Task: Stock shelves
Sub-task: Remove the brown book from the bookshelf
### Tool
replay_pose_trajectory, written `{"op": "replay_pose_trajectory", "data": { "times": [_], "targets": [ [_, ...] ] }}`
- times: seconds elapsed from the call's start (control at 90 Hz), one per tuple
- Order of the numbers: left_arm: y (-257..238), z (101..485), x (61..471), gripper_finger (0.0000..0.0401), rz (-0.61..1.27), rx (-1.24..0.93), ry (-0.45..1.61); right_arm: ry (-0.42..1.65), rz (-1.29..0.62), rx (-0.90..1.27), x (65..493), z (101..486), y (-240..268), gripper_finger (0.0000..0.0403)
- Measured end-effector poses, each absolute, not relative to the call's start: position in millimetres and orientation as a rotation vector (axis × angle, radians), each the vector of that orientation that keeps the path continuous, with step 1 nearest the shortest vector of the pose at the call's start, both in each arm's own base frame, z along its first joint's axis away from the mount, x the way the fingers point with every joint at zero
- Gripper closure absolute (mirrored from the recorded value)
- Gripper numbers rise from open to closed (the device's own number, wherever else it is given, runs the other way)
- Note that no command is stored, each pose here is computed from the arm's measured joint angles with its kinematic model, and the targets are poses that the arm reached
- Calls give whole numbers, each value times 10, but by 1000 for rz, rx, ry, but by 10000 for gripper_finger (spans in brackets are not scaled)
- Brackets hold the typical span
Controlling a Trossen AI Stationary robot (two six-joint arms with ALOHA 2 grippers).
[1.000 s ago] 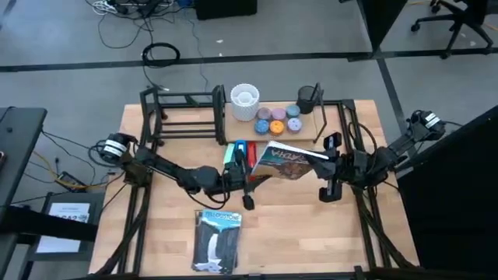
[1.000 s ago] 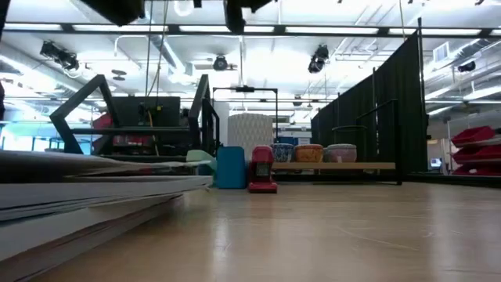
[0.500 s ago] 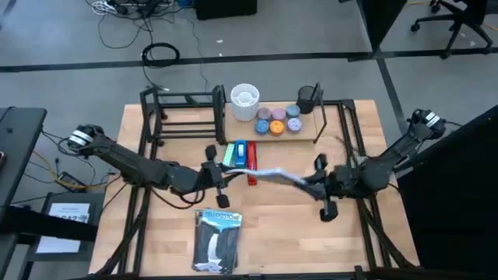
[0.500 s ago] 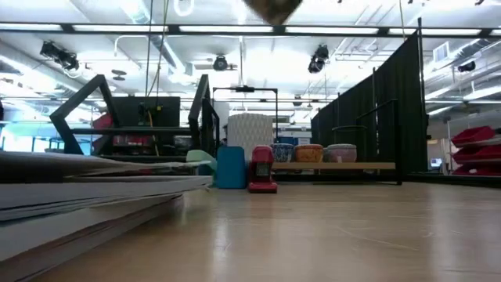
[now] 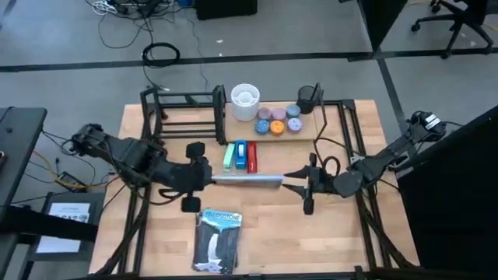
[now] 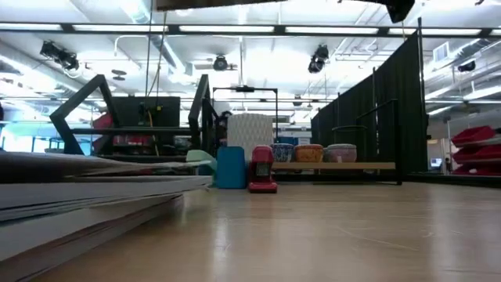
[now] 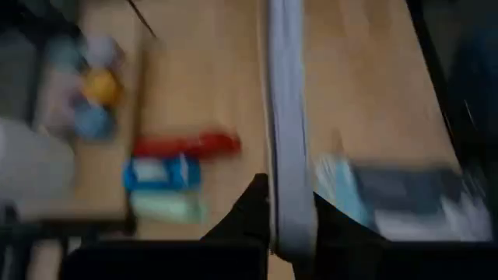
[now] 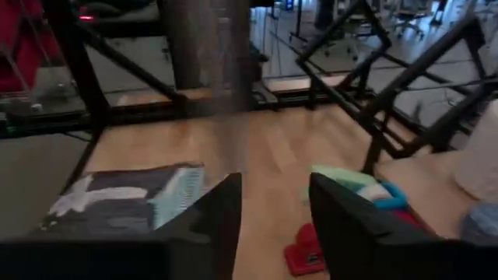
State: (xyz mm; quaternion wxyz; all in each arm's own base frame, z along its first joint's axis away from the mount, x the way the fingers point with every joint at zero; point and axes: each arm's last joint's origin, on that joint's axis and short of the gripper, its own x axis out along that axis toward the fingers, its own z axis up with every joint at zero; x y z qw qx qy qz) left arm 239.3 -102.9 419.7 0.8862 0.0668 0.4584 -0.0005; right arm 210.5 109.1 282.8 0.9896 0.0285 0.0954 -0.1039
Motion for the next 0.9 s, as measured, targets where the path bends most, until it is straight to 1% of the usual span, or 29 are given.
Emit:
{"op": "replay_pose_trajectory", "data": {
  "times": [0.122,0.222,0.333,0.422,0.489,0.622,0.711,0.9],
  "targets": [
    [-1173,4060,2584,401,-96,125,1250,204,-217,28,2118,2817,1062,269],
    [-1358,3972,2829,401,-325,31,1293,206,-238,14,2142,2819,1013,269],
    [-1533,3832,3027,401,-524,-78,1402,206,-263,17,2169,2819,956,270],
    [-1643,3670,3158,401,-636,-168,1483,207,-276,18,2188,2816,921,270],
    [-1687,3555,3220,401,-698,-185,1515,213,-277,15,2195,2808,914,270],
    [-1738,3316,3333,401,-766,-113,1552,222,-259,16,2213,2794,911,270],
    [-1728,3144,3413,401,-787,-19,1565,228,-223,25,2213,2792,922,270],
    [-1608,2726,3577,401,-756,216,1625,240,-199,32,2202,2781,948,270]
  ]
}}
